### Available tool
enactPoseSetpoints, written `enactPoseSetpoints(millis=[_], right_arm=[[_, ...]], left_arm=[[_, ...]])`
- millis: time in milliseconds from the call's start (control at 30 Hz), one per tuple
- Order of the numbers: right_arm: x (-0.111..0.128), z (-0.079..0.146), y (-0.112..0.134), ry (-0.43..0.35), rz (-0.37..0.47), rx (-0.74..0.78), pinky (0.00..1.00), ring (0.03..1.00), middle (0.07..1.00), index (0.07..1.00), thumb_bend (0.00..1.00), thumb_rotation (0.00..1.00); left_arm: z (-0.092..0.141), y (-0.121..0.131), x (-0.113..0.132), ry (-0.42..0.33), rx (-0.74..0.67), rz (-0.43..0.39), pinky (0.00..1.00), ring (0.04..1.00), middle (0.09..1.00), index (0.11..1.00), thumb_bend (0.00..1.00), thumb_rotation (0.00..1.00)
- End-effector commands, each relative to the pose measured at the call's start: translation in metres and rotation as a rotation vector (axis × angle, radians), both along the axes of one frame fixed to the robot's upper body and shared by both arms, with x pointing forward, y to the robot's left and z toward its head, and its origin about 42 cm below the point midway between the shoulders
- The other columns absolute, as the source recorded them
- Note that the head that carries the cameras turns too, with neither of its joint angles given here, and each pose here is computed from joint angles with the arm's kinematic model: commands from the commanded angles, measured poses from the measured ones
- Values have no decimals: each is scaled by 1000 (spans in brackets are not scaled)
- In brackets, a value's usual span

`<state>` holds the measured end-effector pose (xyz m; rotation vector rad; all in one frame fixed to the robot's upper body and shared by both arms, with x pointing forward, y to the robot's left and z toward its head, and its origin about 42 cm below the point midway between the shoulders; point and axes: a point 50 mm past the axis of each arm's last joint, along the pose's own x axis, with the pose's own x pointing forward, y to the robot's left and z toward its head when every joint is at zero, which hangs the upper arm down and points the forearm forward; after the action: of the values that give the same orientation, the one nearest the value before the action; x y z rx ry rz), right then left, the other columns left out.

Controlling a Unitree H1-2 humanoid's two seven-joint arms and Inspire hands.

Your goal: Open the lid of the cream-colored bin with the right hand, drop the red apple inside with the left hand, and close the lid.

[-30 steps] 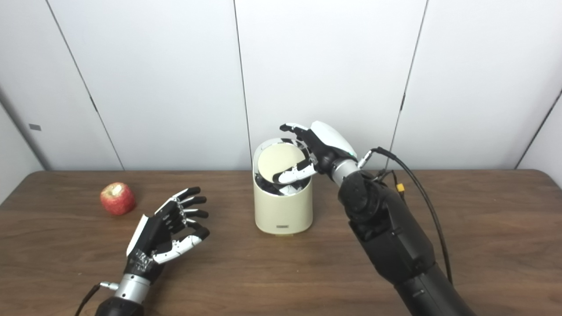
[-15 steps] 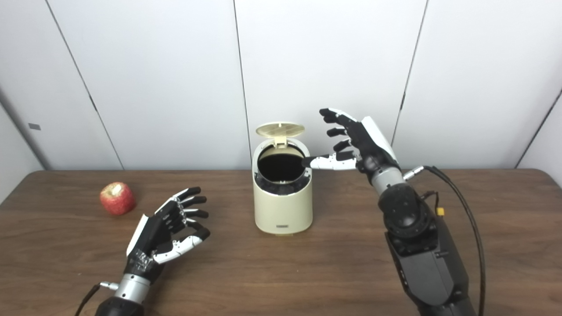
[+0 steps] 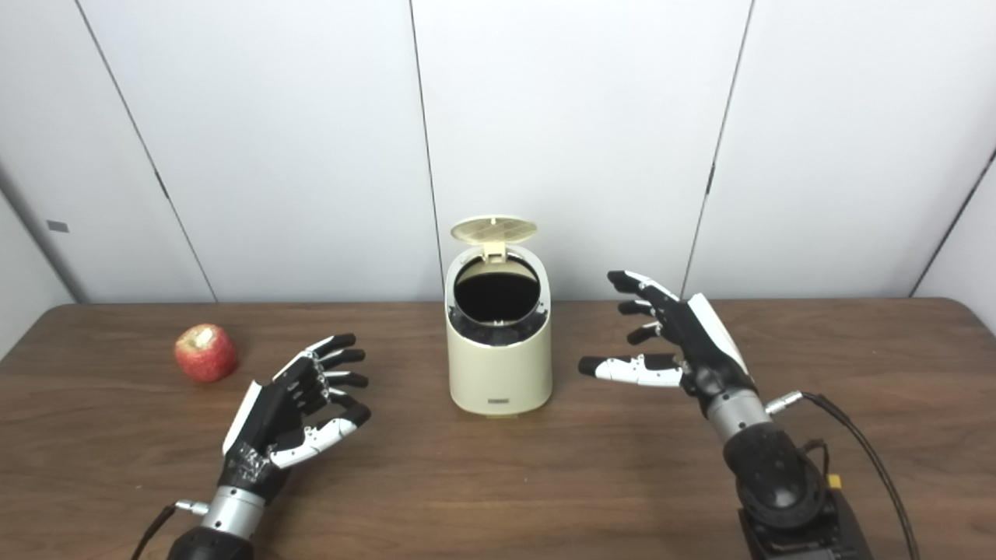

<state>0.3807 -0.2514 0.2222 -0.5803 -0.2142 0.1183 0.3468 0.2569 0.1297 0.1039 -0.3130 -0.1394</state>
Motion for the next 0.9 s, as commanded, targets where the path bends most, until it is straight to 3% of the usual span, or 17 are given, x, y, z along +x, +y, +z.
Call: enactPoseSetpoints(millis=[0, 200, 367, 500, 567, 733, 800, 867], right_arm=[[-5, 18, -4, -92, 9, 18, 692, 809, 850, 862, 786, 265], [-17, -2, -17, -74, 5, 33, 710, 823, 879, 883, 764, 261], [-24, -13, -24, -41, -14, 23, 733, 828, 894, 900, 753, 207], [-29, -11, -22, 0, -31, 44, 747, 832, 900, 901, 753, 162], [-30, -10, -21, 8, -35, 55, 711, 822, 893, 892, 767, 198], [-33, -8, -19, 19, -33, 56, 617, 795, 879, 876, 773, 229], [-33, -7, -19, 18, -31, 52, 607, 787, 875, 870, 779, 246], [-33, -7, -19, 10, -27, 46, 591, 777, 872, 865, 782, 253]], left_arm=[[5, 4, -3, -19, 12, 17, 519, 660, 776, 824, 693, 149], [-1, -9, -7, -18, -7, 4, 529, 671, 784, 828, 656, 88], [-5, -19, -8, -14, -25, 20, 551, 684, 784, 830, 681, 117], [-2, -17, -9, -64, -28, 124, 560, 678, 764, 817, 664, 87], [2, -12, -10, -83, -15, 195, 596, 689, 742, 793, 670, 104], [20, 17, -5, -158, -4, 351, 670, 731, 753, 781, 690, 141], [31, 29, -2, -180, 12, 389, 720, 760, 774, 798, 689, 167], [42, 41, 2, -206, 34, 404, 704, 771, 787, 807, 692, 161]])
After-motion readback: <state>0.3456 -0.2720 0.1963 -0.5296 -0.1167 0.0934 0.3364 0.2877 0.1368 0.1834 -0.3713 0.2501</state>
